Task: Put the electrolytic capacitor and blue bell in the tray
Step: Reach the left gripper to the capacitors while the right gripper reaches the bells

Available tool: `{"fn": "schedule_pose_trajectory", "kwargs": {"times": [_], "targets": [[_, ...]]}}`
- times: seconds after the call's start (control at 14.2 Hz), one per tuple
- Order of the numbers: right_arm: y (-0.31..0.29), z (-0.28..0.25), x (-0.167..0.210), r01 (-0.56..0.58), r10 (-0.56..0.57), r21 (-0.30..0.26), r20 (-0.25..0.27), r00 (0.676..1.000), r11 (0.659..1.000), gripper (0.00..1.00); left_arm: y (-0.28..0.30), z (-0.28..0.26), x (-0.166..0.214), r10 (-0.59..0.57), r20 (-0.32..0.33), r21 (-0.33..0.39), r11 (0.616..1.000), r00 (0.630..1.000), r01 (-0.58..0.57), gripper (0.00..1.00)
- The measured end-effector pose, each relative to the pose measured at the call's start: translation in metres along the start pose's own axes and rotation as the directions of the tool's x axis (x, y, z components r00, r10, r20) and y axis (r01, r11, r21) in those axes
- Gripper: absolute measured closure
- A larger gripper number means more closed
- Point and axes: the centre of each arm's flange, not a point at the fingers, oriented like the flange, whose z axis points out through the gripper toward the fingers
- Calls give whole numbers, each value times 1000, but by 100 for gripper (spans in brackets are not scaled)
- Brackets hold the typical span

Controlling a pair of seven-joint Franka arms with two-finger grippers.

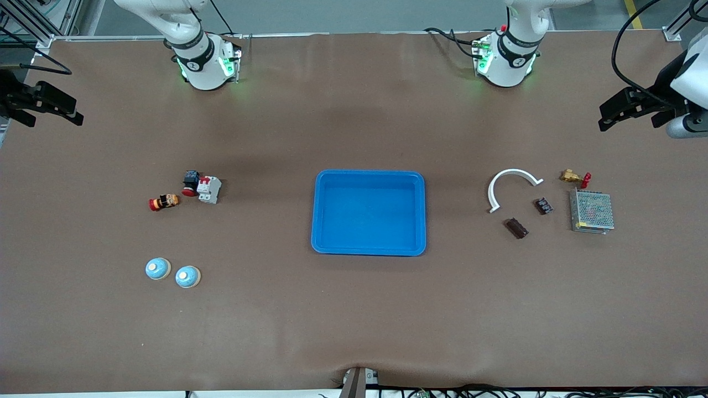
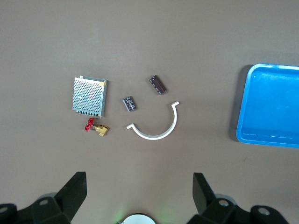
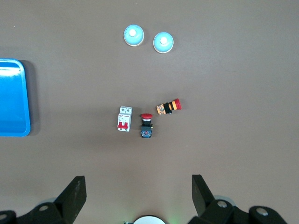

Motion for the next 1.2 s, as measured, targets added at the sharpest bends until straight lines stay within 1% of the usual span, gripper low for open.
{"fn": "schedule_pose_trajectory", "kwargs": {"times": [0.35,0.71,0.99,1.06,1.2], "targets": [[-1,0,0,1,-1,0,-1,1000,1000,0,0,1,1,0,2,0,1000,1000,0,0],[-1,0,0,1,-1,0,-3,1000,1000,0,-2,16,11,-4,32,0,1000,999,4,0],[-1,0,0,2,-2,0,-1,1000,1000,0,-5,23,14,-10,44,0,1000,999,10,0],[-2,0,0,3,-3,0,0,1000,1000,0,-5,27,15,-18,52,1,1000,998,18,0],[-4,0,1,9,-9,-1,-6,1000,1000,0,-5,39,20,-70,55,4,998,996,70,0]]}}
